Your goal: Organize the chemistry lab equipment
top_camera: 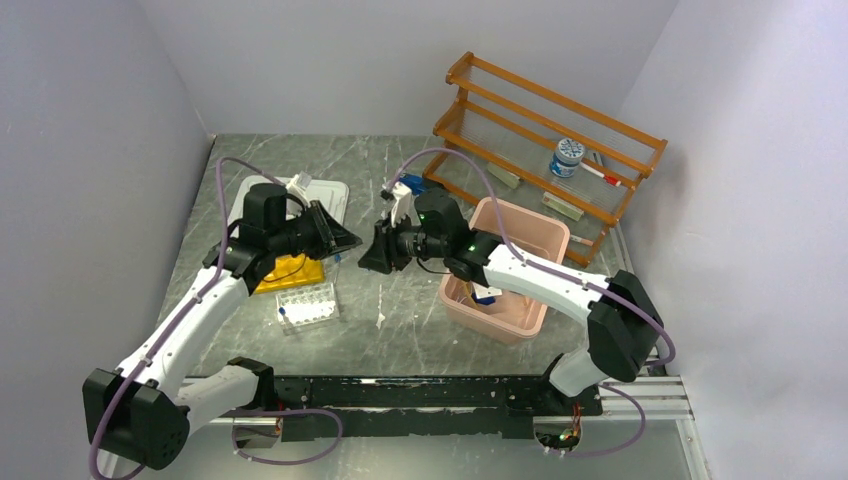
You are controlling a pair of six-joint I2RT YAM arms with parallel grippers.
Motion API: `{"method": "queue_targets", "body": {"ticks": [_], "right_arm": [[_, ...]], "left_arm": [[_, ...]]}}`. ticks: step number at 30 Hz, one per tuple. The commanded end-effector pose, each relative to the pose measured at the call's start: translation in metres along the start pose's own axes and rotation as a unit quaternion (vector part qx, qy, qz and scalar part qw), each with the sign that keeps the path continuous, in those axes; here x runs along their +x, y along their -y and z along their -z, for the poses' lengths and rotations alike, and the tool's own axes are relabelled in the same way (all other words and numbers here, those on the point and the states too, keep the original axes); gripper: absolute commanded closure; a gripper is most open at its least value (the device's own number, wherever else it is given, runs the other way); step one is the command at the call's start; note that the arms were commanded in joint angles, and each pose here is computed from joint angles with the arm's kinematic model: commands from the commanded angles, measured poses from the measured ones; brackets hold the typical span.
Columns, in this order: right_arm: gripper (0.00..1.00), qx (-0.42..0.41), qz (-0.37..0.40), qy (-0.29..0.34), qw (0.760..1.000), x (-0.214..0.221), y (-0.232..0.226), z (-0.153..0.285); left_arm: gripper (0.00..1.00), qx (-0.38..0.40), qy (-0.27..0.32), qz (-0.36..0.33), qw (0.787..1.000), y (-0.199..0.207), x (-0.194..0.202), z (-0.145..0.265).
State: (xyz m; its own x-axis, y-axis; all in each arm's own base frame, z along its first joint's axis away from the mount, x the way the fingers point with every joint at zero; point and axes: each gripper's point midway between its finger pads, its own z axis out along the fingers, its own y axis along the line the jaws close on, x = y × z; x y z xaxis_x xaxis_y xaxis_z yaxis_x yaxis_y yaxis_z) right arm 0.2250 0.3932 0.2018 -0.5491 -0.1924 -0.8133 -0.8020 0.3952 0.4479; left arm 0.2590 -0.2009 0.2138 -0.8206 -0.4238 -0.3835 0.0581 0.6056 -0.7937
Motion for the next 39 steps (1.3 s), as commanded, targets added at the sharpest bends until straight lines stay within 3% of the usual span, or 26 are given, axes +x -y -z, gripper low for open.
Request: {"method": "queue_targets", "body": {"ticks": [1, 3, 5, 9, 13, 17, 21, 24, 31, 39], "right_arm": [[0.53, -0.019, -0.057, 0.086, 0.994, -0.047, -0.014, 0.014], [0.39, -0.034, -0.097, 0.128, 0.986, -0.065, -0.020, 0.026], [0.31, -0.045, -0.147, 0.175, 0.972, -0.083, -0.024, 0.039], [0.28, -0.062, -0.258, 0.238, 0.934, -0.105, -0.023, 0.054], [0.28, -0.120, -0.288, 0.303, 0.901, -0.136, -0.038, 0.073], [0.25, -0.097, -0.333, 0.325, 0.880, -0.139, -0.021, 0.068], [0.32, -0.117, -0.341, 0.379, 0.852, -0.150, -0.021, 0.083], [0.40, -0.137, -0.348, 0.379, 0.847, -0.154, -0.030, 0.081], [0.62, -0.159, -0.363, 0.371, 0.840, -0.153, -0.043, 0.080], [0.63, -0.145, -0.378, 0.347, 0.846, -0.139, -0.043, 0.071]], "left_arm": [[0.95, 0.047, 0.021, -0.051, 0.997, 0.040, -0.019, 0.013], [0.95, 0.058, 0.033, -0.056, 0.996, 0.053, -0.029, 0.017], [0.95, 0.074, 0.050, -0.057, 0.994, 0.070, -0.042, 0.021], [0.95, 0.096, 0.075, -0.019, 0.992, 0.093, -0.061, 0.024], [0.95, 0.128, 0.092, 0.040, 0.987, 0.106, -0.068, 0.027], [0.95, 0.181, 0.128, 0.072, 0.972, 0.126, -0.080, 0.039], [0.95, 0.183, 0.151, 0.078, 0.968, 0.129, -0.085, 0.049], [0.95, 0.193, 0.182, 0.098, 0.959, 0.126, -0.090, 0.056], [0.95, 0.202, 0.170, 0.146, 0.954, 0.111, -0.082, 0.046], [0.95, 0.193, 0.178, 0.154, 0.953, 0.100, -0.080, 0.042]]}}
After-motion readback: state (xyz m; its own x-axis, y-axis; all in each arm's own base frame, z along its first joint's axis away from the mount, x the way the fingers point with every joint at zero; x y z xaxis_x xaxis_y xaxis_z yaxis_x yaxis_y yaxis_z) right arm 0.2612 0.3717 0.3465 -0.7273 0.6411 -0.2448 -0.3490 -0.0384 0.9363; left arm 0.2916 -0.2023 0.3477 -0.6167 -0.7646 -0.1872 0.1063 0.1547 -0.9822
